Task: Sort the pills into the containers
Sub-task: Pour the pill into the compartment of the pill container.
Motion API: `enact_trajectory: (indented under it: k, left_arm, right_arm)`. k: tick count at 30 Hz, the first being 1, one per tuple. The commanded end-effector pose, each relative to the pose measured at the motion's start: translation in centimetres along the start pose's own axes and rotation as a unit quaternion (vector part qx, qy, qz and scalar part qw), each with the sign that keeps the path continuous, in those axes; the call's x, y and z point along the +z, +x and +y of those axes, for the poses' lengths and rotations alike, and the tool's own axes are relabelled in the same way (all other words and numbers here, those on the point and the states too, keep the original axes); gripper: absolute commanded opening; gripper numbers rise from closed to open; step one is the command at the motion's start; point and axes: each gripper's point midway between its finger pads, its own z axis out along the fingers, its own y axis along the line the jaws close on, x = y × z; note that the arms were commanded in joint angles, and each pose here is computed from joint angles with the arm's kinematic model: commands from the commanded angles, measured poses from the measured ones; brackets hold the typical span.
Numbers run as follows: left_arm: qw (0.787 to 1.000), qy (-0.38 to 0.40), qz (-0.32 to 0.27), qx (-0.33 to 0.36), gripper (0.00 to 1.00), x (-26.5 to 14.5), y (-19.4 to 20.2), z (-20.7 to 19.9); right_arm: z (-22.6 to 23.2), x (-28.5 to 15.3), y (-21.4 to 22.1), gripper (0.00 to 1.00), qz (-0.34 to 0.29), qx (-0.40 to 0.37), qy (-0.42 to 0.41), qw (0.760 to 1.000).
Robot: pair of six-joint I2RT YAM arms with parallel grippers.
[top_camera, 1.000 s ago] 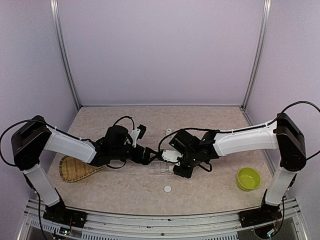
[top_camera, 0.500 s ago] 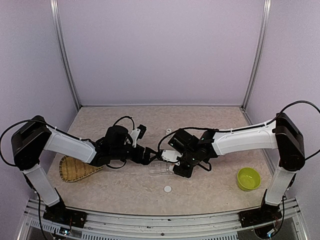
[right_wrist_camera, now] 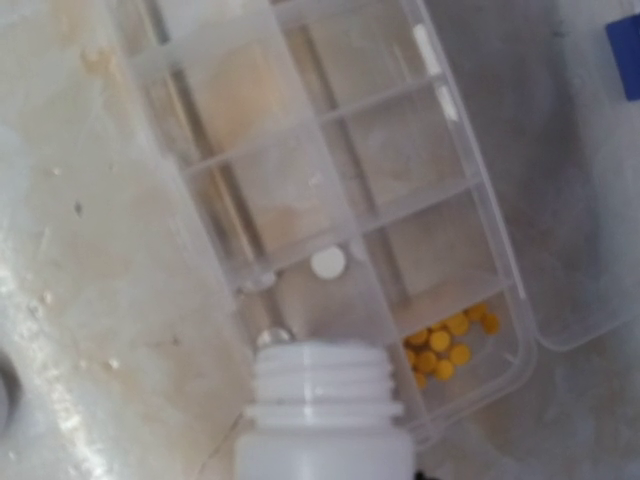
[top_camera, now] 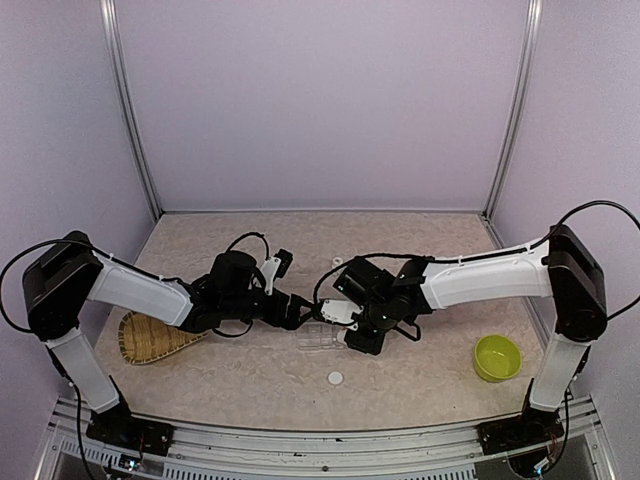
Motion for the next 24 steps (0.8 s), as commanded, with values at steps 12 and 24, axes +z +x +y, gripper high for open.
enact_trajectory:
  k: [12,24]
  left_arm:
    - [1.0,0.007,-0.007,0.003,0.99,0.3,-0.6,-0.2]
    - [1.0,0.007,-0.006,0.002,0.99,0.3,-0.5,-0.2]
  right_arm:
    - [0.8,-1.0,-1.4,0.2,-0.026,-0.007,-0.013,1.0]
    - [0.4,-2.0,-2.2,0.2,-0.051,-0.004,-0.004,0.999]
